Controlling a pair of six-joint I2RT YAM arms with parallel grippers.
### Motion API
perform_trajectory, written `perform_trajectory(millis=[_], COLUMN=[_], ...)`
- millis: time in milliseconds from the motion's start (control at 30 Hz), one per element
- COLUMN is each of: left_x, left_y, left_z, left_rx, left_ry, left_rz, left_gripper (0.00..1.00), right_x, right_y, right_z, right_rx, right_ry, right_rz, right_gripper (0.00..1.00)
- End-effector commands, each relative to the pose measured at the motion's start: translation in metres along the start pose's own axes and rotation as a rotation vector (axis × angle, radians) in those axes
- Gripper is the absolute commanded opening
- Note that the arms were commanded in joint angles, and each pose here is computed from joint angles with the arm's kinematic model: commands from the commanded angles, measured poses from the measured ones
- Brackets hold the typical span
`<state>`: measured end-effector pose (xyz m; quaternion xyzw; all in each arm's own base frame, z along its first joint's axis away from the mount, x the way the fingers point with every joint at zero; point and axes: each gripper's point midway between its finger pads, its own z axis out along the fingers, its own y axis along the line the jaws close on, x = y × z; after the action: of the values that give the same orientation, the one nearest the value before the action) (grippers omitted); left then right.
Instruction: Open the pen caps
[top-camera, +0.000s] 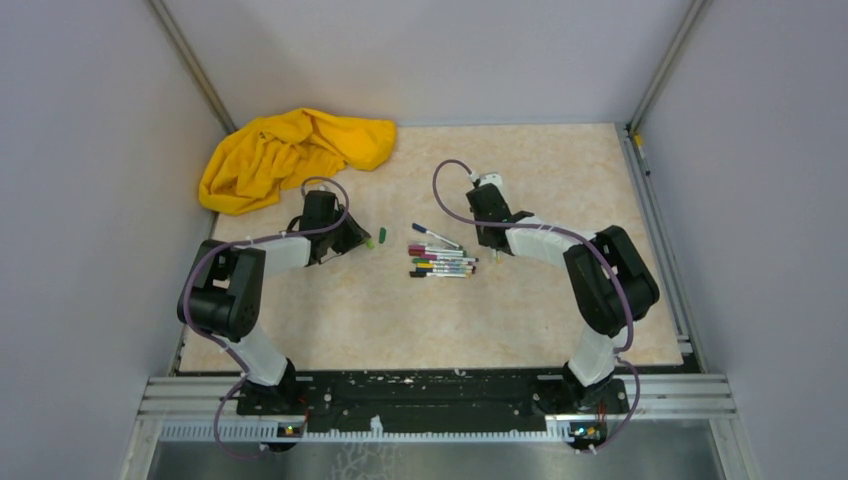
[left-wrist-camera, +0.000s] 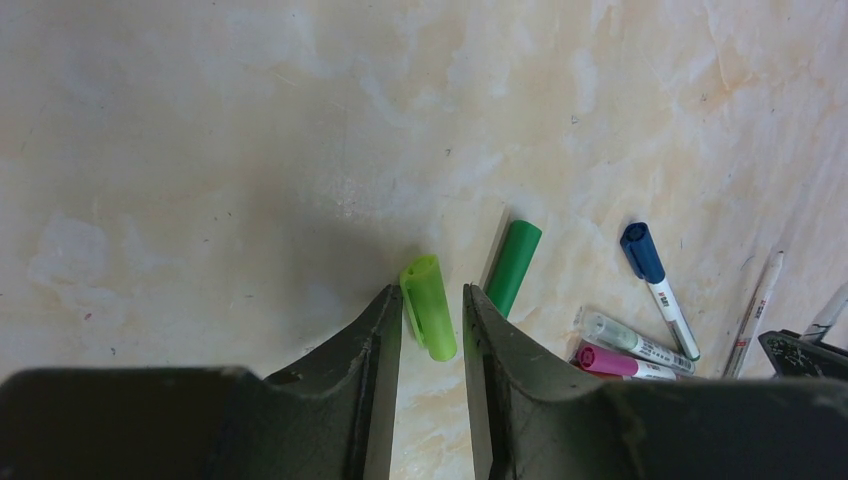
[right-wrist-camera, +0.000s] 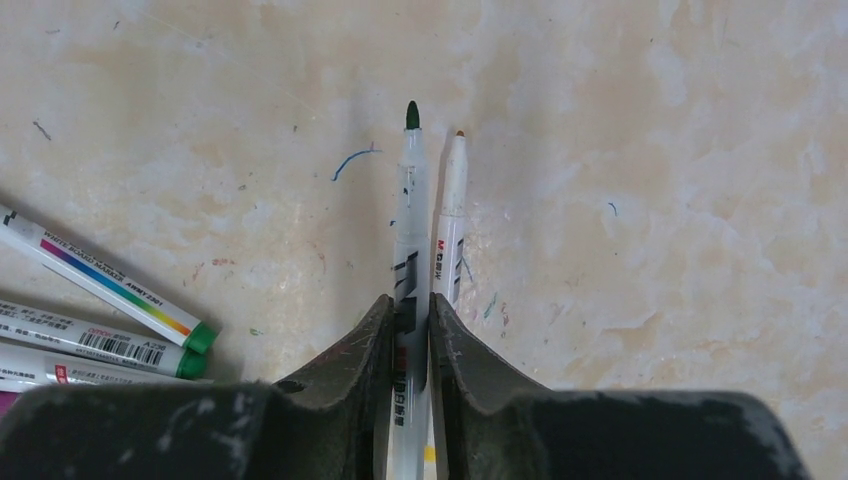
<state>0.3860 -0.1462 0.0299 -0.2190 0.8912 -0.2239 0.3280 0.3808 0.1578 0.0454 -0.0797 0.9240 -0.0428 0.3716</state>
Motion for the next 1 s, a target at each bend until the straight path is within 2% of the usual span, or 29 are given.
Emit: perform_trajectory(millis=[0,233,367,467,633,967], left_x=[0.005,0.008,0.006,0.004,-0.003,-0.017], left_y=[0.002,0.003,0.002,0.0,-0.009,-0.026], left_z=[-0.002,-0.002,-0.003,-0.005,-0.009,-0.029], left_rx=[-0.005,-0.003,-0.003,0.001,0.024,0.075], left_ry=[0.009,0.014,0.008,0.0,-0.017,-0.062], left_rz=[-0.001,-0.002,-0.004,-0.007,-0.01,-0.021], left_gripper=[0.35,0.35,0.36,0.45,0.52,0.58], right_x=[-0.033,-0.034,-0.046,-0.059,-0.079,-0.081], right_y=[0.002,0.002,0.004,0.01,0.018,0.08], right_z=[-0.003,-0.003,-0.011,-0.022,-0.041,-0.041], right_rx=[-0.01,-0.008,-0.039,-0.091,-0.15,-0.397], right_ry=[-0.073,-0.075,-0.119,-0.157,-0.208,-0.176], right_rz=[0.047,0.043,0.03,0.001,-0.046,-0.254], right_gripper=[0.19,0.23,0.23,0.23,0.24,0.31])
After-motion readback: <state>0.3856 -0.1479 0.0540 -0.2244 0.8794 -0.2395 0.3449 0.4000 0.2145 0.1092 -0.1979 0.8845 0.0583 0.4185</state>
